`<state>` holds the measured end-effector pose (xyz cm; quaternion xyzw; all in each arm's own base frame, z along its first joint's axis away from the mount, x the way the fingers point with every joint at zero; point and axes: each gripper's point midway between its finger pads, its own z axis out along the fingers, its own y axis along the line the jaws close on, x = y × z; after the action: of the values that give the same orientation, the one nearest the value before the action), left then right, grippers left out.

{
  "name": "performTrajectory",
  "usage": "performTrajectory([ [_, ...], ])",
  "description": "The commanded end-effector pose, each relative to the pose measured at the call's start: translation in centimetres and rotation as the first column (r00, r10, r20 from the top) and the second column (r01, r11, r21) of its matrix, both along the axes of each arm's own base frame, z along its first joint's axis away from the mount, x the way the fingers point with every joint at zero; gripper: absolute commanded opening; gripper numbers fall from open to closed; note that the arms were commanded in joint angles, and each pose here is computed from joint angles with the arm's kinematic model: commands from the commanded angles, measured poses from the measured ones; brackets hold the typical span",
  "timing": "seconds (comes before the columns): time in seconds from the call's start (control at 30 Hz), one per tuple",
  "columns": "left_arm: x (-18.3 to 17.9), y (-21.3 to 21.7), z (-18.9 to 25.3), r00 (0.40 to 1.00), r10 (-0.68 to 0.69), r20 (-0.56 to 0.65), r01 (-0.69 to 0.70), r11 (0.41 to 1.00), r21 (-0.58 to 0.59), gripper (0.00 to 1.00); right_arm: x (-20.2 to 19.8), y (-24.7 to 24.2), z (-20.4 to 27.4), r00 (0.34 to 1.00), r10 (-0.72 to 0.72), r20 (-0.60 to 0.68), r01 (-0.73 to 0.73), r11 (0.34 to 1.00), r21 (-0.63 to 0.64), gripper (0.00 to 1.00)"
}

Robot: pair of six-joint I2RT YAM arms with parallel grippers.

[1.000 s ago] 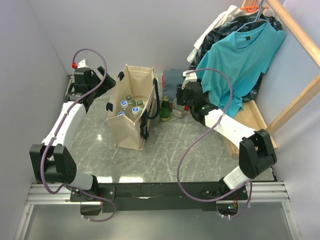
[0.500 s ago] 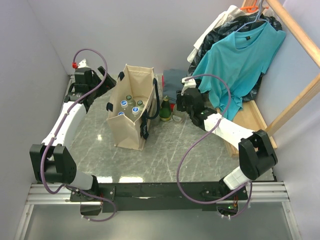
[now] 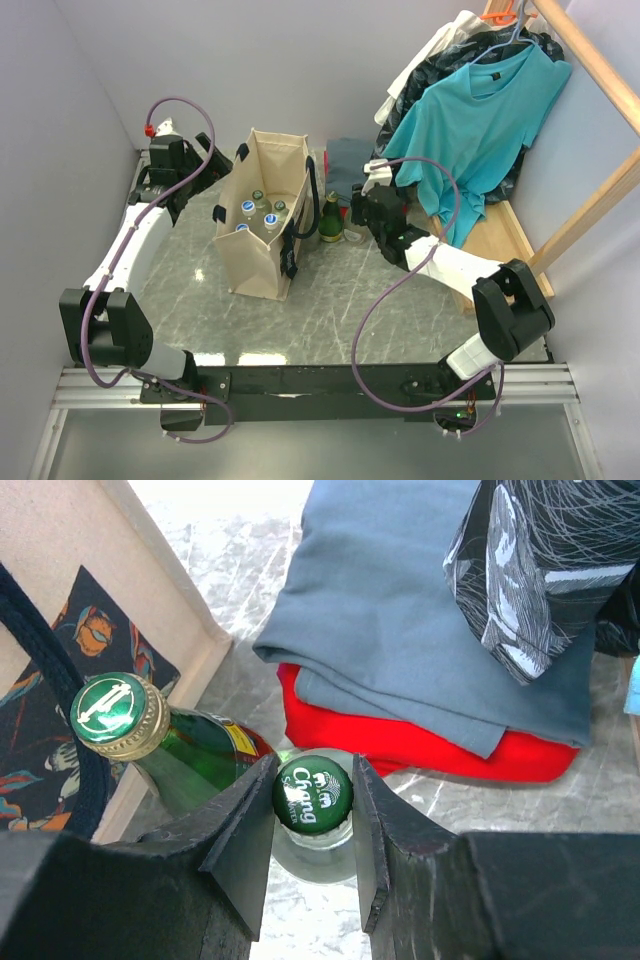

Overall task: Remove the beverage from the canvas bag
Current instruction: Place the drink at the center of the board.

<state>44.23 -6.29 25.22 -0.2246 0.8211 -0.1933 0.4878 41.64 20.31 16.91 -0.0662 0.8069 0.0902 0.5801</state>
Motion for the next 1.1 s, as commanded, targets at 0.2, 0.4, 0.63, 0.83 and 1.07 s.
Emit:
performTrajectory([
  [0.2,0.23,-0.67,0.32,1.000,-0.015,0.019,0.016,1.000,-0.015,0.96,0.94,0.31,5.55,0.987,-0.058,0.150,0.042,0.993,0.107,0.00],
  [0.4,0.20,-0.98,0.27,0.999,-0.029,0.018,0.029,0.999,-0.022,0.96,0.95,0.05,5.32,0.989,-0.083,0.125,0.069,0.991,0.118,0.00],
  [0.63,0.13,-1.03,0.46,0.999,-0.028,0.023,0.029,0.999,-0.019,0.96,0.95,0.25,5.01,0.992,-0.077,0.097,0.066,0.992,0.110,0.33],
  [0.83,0.04,-0.98,0.58,0.999,-0.025,0.025,0.025,1.000,-0.015,0.96,1.00,0.22,5.20,0.991,-0.087,0.100,0.075,0.990,0.118,0.45],
  [1.07,0.04,-1.10,0.65,0.999,-0.029,0.026,0.030,0.999,-0.017,0.96,1.04,0.15,5.71,0.991,-0.088,0.106,0.075,0.991,0.113,0.53],
])
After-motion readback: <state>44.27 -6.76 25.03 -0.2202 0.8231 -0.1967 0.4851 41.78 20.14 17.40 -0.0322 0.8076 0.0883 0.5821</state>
